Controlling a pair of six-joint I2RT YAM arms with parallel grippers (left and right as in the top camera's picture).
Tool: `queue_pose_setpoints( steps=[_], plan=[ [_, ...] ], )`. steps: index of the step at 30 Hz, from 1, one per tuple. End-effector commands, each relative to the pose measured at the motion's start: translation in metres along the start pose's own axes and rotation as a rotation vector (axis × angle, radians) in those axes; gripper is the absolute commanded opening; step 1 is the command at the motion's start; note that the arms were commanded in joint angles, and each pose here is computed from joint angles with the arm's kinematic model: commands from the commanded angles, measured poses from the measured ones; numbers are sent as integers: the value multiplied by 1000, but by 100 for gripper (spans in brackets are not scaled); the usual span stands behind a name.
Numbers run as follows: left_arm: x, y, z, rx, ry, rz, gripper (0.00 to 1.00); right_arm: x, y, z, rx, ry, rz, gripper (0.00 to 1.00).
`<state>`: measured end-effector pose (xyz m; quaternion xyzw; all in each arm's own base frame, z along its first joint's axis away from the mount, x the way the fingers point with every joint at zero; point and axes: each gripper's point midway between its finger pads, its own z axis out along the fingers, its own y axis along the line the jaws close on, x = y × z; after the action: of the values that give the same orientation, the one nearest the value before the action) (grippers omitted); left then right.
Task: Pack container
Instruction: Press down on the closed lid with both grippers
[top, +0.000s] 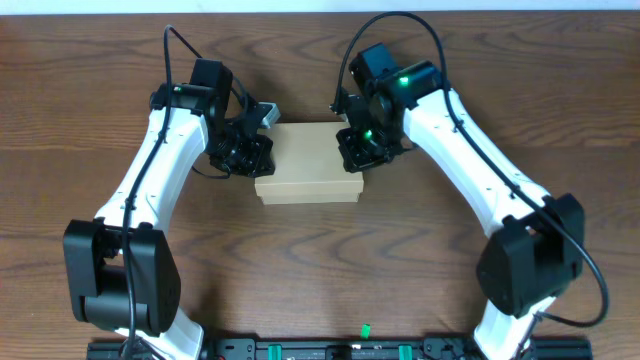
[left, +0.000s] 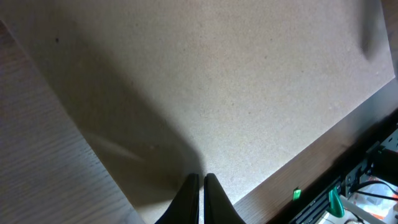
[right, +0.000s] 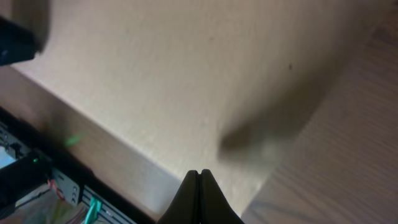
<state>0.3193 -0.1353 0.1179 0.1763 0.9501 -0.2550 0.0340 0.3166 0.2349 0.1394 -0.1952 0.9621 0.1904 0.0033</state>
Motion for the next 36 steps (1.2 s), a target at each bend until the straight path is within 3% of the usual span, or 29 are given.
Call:
queue_pose_setpoints(
  steps=[1, 14, 36],
  plan=[
    [4, 0, 1, 1, 7, -7, 6, 8, 9, -14, 1, -14, -2, 1],
    [4, 0, 1, 2, 7, -7, 6, 29, -17, 42, 59, 42, 62, 1],
    [26, 9, 23, 11, 56, -64, 6, 23, -13, 29, 44, 1, 55, 1]
  ],
)
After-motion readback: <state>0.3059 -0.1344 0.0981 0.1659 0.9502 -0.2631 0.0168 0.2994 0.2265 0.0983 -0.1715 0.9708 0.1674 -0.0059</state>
